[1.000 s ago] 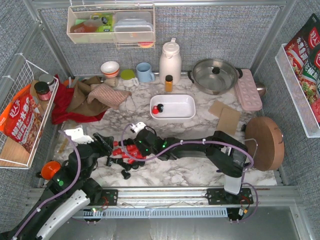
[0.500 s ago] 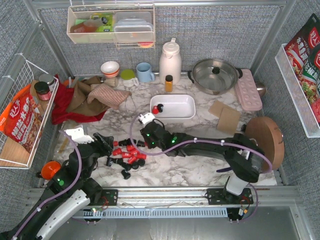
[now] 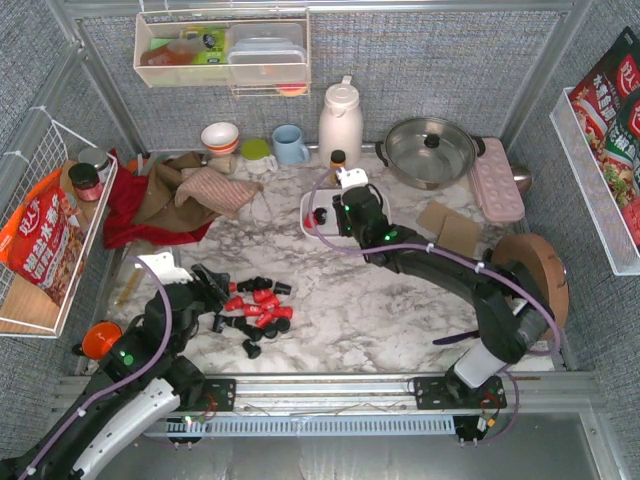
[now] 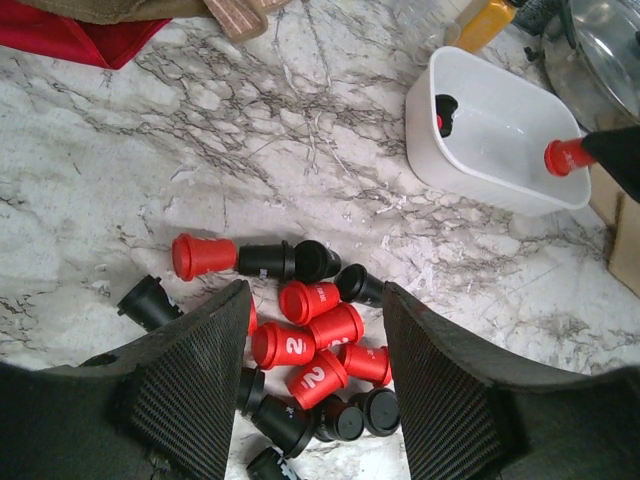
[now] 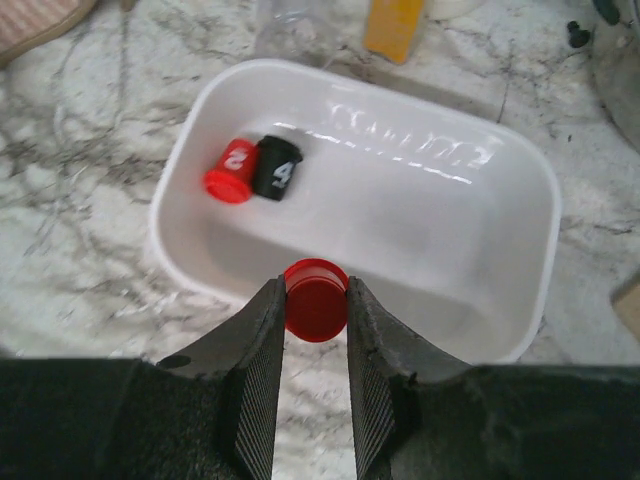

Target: Mix the coffee capsules in the storage basket

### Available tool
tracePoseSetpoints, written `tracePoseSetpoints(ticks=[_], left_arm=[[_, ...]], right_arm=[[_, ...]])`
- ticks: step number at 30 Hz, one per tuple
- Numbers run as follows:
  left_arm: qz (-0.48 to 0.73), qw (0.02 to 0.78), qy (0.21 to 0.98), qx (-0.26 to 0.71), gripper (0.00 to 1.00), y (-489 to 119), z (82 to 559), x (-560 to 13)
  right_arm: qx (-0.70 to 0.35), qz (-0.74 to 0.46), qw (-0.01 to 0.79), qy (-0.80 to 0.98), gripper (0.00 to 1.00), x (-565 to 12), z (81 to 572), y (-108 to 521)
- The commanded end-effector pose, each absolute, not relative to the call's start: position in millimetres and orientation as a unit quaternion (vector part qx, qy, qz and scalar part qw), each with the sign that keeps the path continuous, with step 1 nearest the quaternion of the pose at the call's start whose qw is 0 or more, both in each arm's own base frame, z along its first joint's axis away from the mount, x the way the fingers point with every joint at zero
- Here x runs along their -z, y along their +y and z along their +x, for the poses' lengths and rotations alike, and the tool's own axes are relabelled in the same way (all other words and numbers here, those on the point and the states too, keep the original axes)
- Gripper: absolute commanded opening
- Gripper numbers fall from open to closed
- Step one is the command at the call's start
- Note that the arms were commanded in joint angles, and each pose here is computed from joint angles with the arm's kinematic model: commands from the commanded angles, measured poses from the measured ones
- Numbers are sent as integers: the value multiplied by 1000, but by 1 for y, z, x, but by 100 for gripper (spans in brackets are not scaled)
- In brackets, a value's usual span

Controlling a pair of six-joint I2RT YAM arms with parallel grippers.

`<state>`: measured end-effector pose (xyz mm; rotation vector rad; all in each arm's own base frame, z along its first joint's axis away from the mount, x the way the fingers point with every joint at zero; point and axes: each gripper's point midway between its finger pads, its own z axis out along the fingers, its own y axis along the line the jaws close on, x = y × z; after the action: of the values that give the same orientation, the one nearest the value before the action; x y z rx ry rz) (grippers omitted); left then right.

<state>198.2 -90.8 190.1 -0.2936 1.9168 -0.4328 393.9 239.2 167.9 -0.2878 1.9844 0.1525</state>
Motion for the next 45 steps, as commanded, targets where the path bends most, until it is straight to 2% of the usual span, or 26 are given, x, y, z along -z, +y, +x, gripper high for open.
tracePoseSetpoints(ticks=[1, 4, 8, 11, 16, 25, 30, 36, 45], left_arm=[[-120, 550, 807, 181, 65, -93, 201, -192], [-119, 548, 809, 178, 65, -93, 202, -191], [-117, 546, 811, 175, 65, -93, 203, -189], [-114, 544, 813, 172, 65, -94, 203, -187], [-109, 542, 816, 168, 65, -96, 205, -184], [-98, 507, 838, 179, 65, -115, 208, -160], [-97, 469, 857, 191, 64, -128, 205, -134], [-124, 436, 867, 206, 63, -130, 195, -114], [-159, 427, 859, 234, 62, -129, 187, -105]], right_arm=[[-50, -110, 556, 822, 32, -172, 428, 231], [-44, -105, 547, 829, 42, -163, 442, 227], [-33, -111, 538, 835, 64, -154, 449, 224], [-33, -123, 531, 838, 73, -154, 444, 224], [-127, -185, 497, 838, 74, -165, 401, 251], [-237, -366, 452, 778, 73, -144, 267, 312], [-310, -417, 439, 733, 73, -135, 206, 342], [-348, -419, 438, 715, 72, -124, 178, 370], [-331, -440, 416, 723, 68, -90, 174, 403]])
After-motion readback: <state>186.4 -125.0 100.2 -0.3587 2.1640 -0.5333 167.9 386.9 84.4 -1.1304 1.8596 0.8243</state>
